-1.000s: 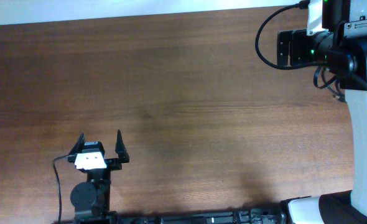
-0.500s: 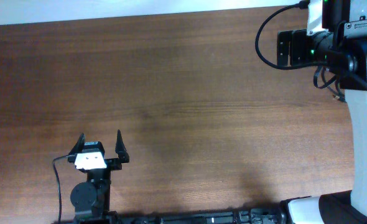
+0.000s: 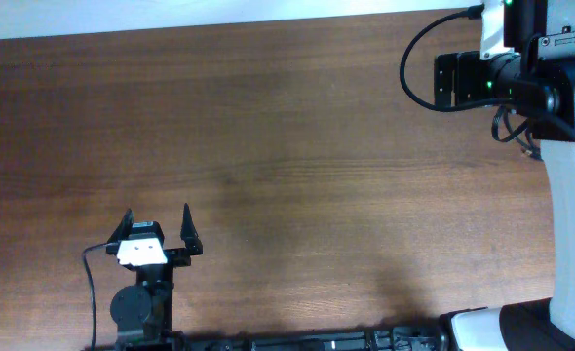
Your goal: Untangle cables
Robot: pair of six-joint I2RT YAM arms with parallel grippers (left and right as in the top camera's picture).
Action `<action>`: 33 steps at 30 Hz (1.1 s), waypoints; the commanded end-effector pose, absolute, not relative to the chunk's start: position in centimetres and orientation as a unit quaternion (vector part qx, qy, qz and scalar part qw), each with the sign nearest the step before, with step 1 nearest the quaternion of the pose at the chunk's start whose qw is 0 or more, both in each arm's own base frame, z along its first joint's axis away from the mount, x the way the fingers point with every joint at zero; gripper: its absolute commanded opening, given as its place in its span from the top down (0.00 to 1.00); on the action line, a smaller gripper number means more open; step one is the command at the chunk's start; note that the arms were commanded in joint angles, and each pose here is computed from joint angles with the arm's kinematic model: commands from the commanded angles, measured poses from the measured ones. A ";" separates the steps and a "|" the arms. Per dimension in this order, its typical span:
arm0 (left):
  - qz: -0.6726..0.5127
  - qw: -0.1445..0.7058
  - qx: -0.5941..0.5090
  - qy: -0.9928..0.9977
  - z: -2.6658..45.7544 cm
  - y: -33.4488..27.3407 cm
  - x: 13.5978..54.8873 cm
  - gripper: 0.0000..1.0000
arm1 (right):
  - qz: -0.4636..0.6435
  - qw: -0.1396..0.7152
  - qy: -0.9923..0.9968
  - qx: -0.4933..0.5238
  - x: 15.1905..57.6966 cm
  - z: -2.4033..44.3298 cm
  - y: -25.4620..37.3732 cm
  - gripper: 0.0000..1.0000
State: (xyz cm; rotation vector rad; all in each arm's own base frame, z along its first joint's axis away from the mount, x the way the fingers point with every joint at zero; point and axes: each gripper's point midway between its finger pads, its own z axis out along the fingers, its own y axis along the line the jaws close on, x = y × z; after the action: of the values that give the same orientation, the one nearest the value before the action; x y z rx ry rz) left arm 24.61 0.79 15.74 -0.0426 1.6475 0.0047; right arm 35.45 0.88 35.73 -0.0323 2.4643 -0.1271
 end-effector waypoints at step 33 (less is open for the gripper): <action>0.011 0.678 -0.019 0.735 15.6 1.1 24.6 0.01 | 0.091 0.387 0.915 -0.061 35.1 15.8 7.3 0.01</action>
State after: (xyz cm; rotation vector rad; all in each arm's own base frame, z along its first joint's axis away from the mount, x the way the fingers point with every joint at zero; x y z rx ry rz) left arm 24.61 0.85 15.70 -0.0453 1.6493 0.0075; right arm 36.02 7.06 16.17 -0.1552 2.3830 0.2061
